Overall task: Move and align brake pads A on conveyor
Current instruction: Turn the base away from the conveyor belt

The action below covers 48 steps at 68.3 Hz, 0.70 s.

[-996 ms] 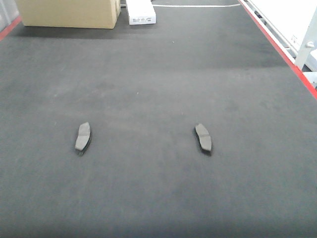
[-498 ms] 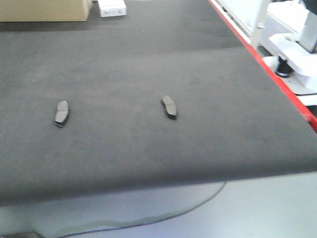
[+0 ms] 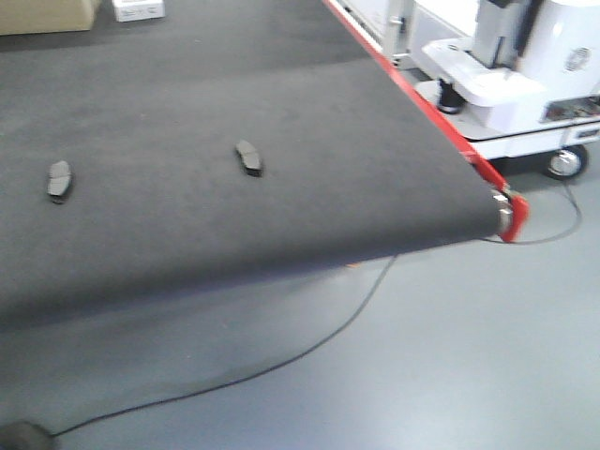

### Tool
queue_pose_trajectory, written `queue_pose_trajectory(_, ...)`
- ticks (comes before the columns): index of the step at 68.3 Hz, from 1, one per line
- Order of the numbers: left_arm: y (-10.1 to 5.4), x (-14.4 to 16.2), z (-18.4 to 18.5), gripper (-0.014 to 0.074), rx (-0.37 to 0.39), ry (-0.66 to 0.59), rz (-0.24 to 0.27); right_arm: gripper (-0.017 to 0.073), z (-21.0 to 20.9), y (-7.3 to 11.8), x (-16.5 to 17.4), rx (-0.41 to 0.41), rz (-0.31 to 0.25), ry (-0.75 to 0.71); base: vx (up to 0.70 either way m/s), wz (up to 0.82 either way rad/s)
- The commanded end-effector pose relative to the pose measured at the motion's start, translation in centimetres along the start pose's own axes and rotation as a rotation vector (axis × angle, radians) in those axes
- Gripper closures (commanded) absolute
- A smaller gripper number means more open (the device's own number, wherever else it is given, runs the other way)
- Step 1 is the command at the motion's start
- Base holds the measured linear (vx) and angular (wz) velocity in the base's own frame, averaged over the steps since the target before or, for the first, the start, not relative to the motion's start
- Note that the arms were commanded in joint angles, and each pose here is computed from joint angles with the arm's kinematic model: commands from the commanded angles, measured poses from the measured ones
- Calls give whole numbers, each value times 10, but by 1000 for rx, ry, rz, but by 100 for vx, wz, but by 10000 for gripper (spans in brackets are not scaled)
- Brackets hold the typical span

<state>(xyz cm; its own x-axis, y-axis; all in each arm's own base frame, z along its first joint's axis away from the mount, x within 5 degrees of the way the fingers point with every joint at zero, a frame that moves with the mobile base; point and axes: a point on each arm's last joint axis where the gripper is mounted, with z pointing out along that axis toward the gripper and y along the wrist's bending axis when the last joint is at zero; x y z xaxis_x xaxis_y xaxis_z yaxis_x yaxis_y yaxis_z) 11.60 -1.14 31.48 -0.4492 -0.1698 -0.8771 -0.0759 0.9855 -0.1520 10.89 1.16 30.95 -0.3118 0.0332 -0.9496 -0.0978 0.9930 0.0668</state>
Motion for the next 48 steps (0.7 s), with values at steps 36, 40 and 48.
queue_pose_trajectory(36,-4,-12,-4,600,38,-74,9,569,-3,-1,-14,12,-12,-89,-19,-54)
queue_pose_trajectory(40,-4,-12,-4,600,38,-74,9,569,-3,-1,-14,12,-12,-89,-15,-73)
queue_pose_trajectory(48,-4,-12,-4,600,38,-74,9,569,-3,-1,-14,12,-12,-88,-15,-77)
